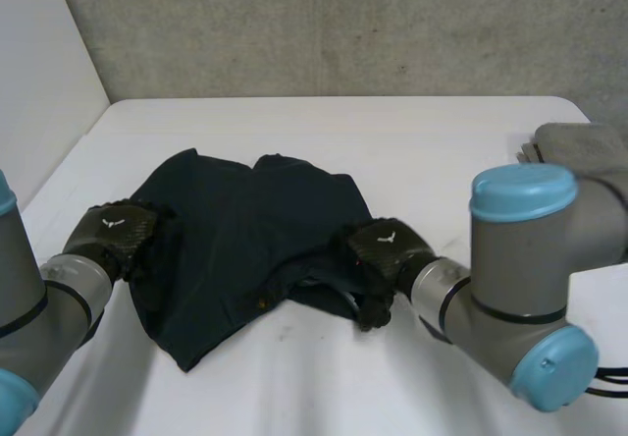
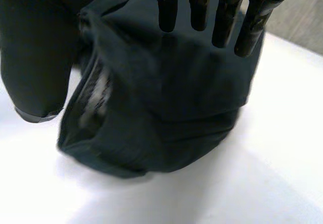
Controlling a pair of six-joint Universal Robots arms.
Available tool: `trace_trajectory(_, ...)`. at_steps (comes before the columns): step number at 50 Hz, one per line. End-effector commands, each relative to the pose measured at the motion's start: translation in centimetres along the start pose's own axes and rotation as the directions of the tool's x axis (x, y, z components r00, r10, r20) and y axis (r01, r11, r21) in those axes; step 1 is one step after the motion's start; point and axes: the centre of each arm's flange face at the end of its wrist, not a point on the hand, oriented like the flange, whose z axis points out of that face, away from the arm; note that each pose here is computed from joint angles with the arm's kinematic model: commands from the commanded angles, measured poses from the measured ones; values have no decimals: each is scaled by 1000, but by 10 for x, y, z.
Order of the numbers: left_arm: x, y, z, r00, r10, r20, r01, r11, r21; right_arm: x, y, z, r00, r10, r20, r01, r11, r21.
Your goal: Fold the laundry.
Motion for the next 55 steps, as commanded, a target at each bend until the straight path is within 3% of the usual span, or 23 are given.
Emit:
trace_trajectory(1,-4,-1,7,1000,-9,21,8,999,43,-9,26,25,1000,-24,-8,24,999,-49)
trace_trajectory(7,-4,-5,4,1000,-11,24,9,998,61,1,24,33,995,-72,-66,69,997,-39)
trace_trajectory(11,-6,-9,1,999,-14,31,11,997,76,12,2,42,979,-166,-121,173,983,54)
trace_trajectory(15,-8,-12,-3,999,-16,37,12,996,89,63,-24,49,922,-276,-270,311,946,95)
trace_trajectory(19,-8,-14,-6,999,-16,34,12,995,99,118,-52,57,804,-402,-438,480,873,82)
trace_trajectory(21,-7,-13,-7,999,-14,30,10,995,100,161,-58,68,687,-486,-540,582,813,7)
trace_trajectory(24,-6,-14,-7,1000,-12,24,9,994,105,185,-61,78,612,-530,-587,641,767,-23)
trace_trajectory(25,-5,-14,-7,1000,-7,20,5,994,108,198,-61,86,564,-549,-616,670,741,-46)
trace_trajectory(28,-3,-14,-6,1000,-3,18,1,993,114,211,-56,96,538,-553,-636,674,735,-69)
trace_trajectory(32,1,-18,-1,1000,8,9,-9,988,152,216,-53,93,561,-537,-630,647,759,-71)
trace_trajectory(36,13,-20,8,999,31,-31,-24,981,194,204,-60,67,658,-457,-599,552,833,-30)
trace_trajectory(40,25,-22,20,992,73,-99,-49,973,228,183,-76,17,770,-292,-568,391,918,59)
trace_trajectory(43,34,-20,35,978,132,-163,-89,964,249,170,-69,-2,816,-222,-533,302,951,66)
trace_trajectory(44,36,-19,39,973,149,-176,-102,962,252,158,-56,-10,852,-182,-491,237,970,51)
trace_trajectory(48,44,-11,61,948,225,-226,-167,954,250,126,-31,-26,915,-121,-385,136,991,12)
trace_trajectory(55,57,0,90,916,280,-286,-207,943,259,78,-4,-50,967,-101,-235,98,995,-25)
